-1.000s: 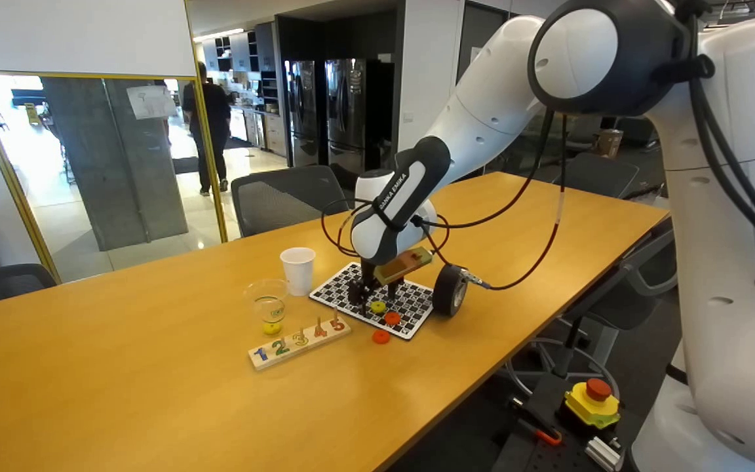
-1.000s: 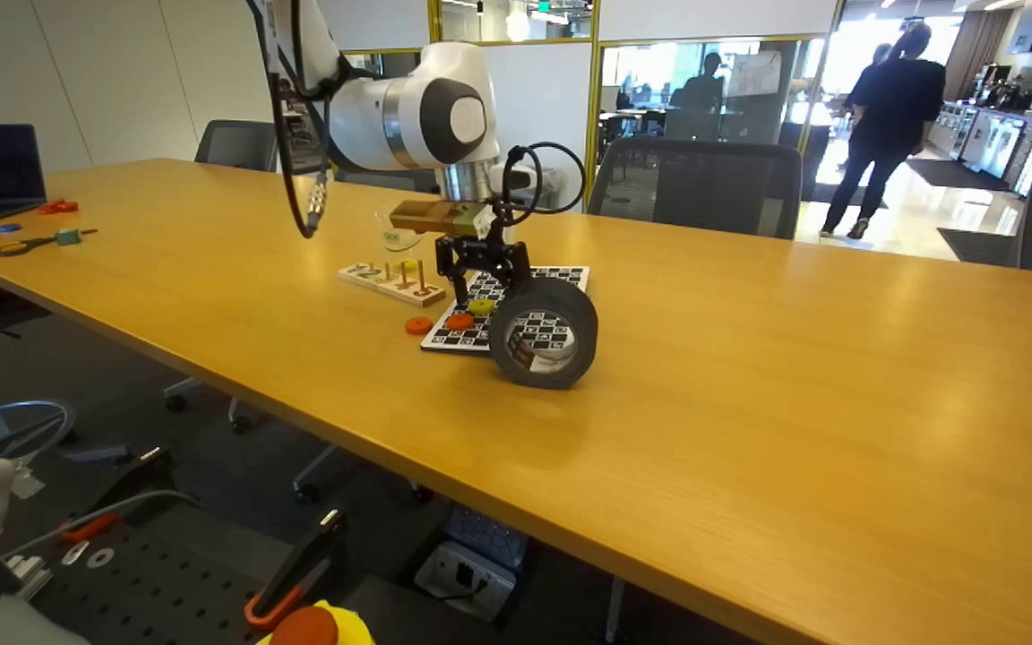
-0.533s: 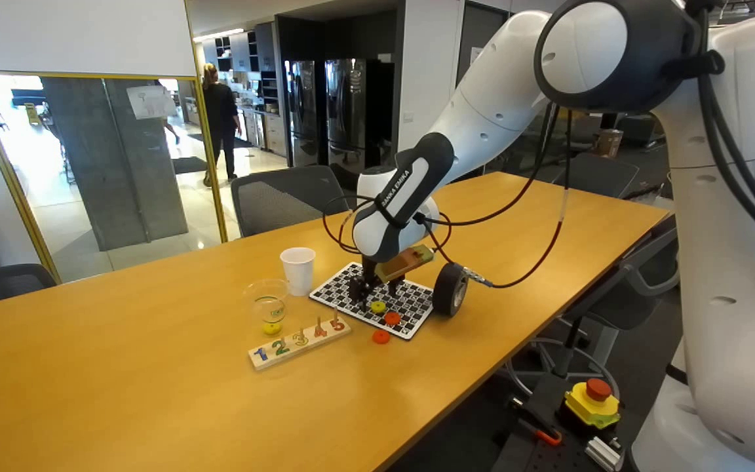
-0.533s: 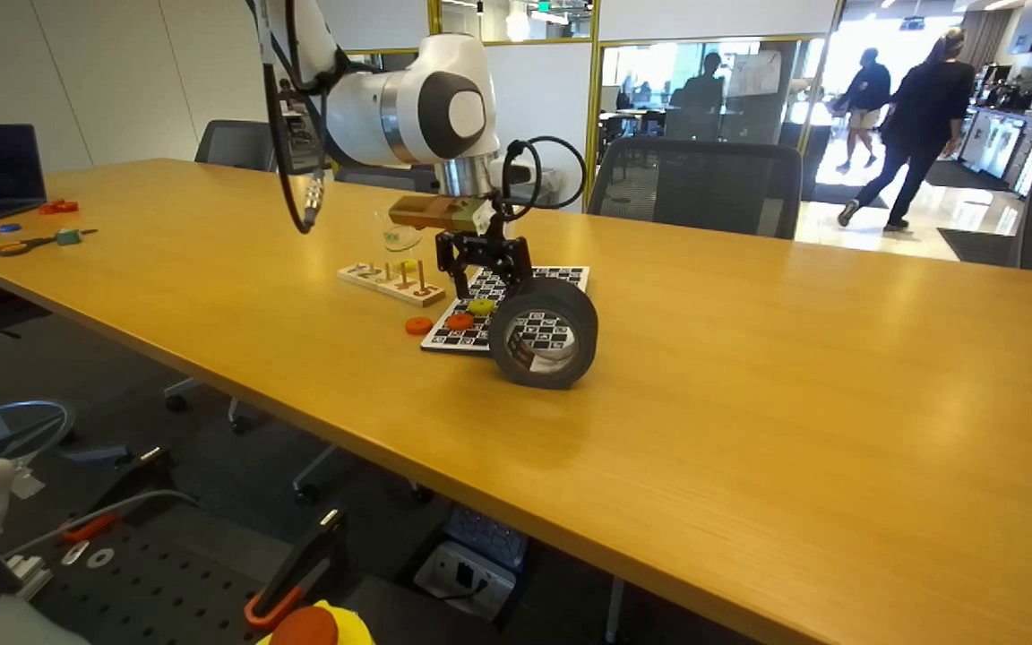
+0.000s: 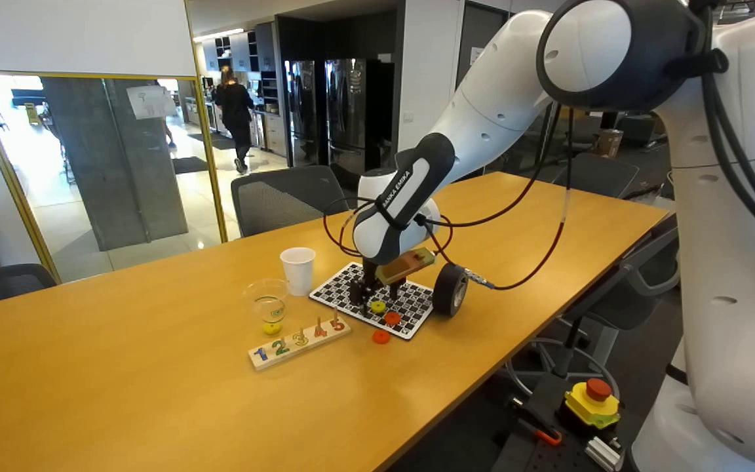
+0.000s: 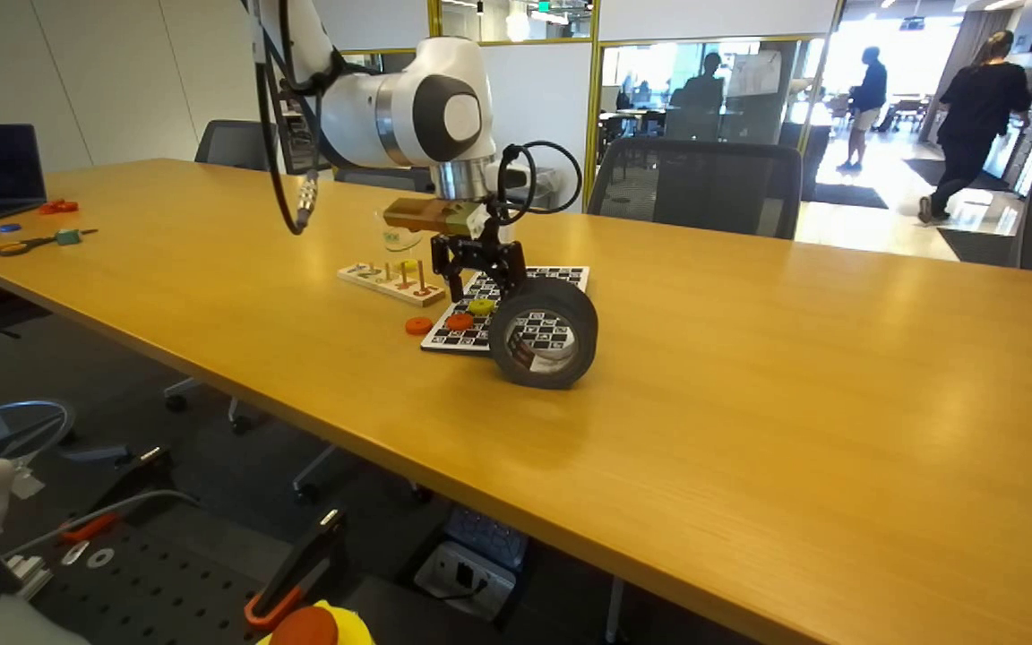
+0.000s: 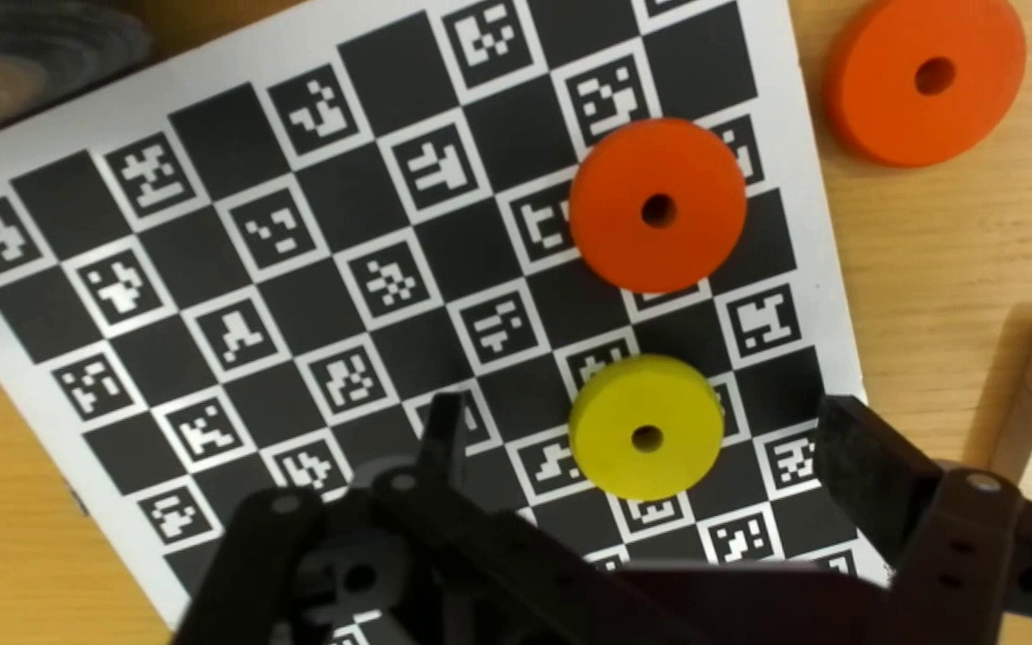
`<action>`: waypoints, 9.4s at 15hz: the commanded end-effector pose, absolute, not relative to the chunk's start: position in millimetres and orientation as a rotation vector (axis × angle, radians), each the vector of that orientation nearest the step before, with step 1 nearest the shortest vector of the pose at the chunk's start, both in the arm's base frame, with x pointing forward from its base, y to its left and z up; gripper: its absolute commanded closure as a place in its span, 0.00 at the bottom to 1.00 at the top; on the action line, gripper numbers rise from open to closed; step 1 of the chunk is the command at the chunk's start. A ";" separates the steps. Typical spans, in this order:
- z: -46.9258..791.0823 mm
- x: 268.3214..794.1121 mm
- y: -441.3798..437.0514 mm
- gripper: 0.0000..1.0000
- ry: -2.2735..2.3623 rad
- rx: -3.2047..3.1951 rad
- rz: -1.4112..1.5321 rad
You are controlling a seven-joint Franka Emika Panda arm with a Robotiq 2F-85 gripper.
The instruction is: Pick up the orange and yellow objects on the table and put them in the two cups
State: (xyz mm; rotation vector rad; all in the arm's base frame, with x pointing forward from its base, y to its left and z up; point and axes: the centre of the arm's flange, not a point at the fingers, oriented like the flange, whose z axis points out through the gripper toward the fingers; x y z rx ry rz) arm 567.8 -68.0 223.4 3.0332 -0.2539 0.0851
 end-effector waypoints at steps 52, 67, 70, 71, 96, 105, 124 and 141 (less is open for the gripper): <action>338.1 674.1 120.7 0.19 0.287 3.117 0.326; 316.8 556.6 -1.3 0.00 -0.040 3.076 0.167; 300.9 540.3 -14.1 0.00 -0.204 3.082 0.130; 295.2 536.2 -17.8 0.00 -0.282 3.077 0.119; 236.7 521.2 -62.1 0.00 -1.585 2.677 0.054; 221.6 533.8 -70.3 0.00 -1.626 2.639 0.048; 241.2 539.0 -67.2 0.80 -1.494 2.698 -0.021; 334.9 674.8 -49.7 0.80 -1.364 2.798 0.413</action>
